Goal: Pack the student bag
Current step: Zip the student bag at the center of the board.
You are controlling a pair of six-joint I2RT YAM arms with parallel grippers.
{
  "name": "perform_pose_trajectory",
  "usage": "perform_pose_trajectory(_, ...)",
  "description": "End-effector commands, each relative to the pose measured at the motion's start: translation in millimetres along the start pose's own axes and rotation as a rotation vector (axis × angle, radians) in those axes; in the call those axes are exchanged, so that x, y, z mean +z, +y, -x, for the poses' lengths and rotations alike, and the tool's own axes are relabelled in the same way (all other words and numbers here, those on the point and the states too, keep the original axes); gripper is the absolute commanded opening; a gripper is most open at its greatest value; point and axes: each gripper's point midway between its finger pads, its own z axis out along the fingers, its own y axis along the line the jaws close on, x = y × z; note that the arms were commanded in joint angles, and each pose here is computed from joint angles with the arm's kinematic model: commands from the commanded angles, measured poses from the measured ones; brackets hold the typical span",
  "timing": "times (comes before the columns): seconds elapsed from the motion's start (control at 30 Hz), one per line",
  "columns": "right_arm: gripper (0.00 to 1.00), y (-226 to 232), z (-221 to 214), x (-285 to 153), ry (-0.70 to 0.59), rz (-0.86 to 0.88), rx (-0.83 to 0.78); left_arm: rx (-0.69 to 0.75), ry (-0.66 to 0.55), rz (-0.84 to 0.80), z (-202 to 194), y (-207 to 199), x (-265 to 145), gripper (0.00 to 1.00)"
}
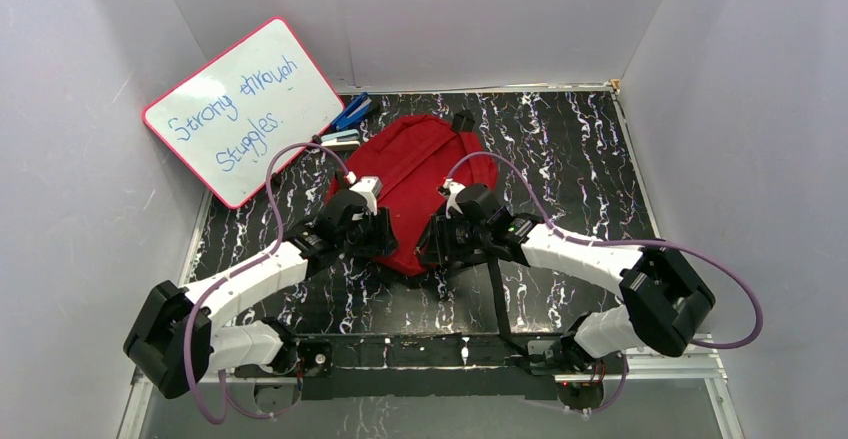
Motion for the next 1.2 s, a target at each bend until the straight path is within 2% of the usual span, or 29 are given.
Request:
perform_pose_trajectory(0.0,0.45,20.7,8.9,2.6,-0.005,0.087,-0.040,0.001,0.008,-0.009,-4.0,-0.7,1.3,0.43)
perform_pose_trajectory(0.13,0.35,27.1,5.7,4.3,0.008,0.123,-0.044,0.002,0.009,-0.003,-3.1,-0.2,2.9,0.42)
perform_pose_trajectory(0.27,0.34,31.1,3.4,2.0,0.017,0.144,-0.062,0.005,0.012,-0.005,-1.8,-1.2,4.9,0.42)
perform_pose_trajectory(0.43,0.26,32.9,1.3,2.3,0.026,0.156,-0.076,0.006,0.014,-0.006,0.0,-2.5,7.4,0.41)
perform_pose_trajectory(0.6,0.35,38.1,5.2,-3.2,0.007,0.169,-0.086,0.013,0.008,-0.005,3.4,-3.5,8.1,0.41)
perform_pose_trajectory(0.93,0.36,41.2,4.0,-6.5,0.020,0.175,-0.086,0.019,0.002,-0.005,6.4,-4.2,8.1,0.41)
perform_pose_trajectory(1.03,0.30,40.7,2.7,-5.0,0.025,0.167,-0.089,0.019,0.002,-0.006,6.2,-4.2,8.1,0.41)
perform_pose_trajectory(1.17,0.14,33.8,-0.3,0.6,0.043,0.131,-0.091,0.019,0.003,-0.007,5.4,-3.9,8.3,0.41)
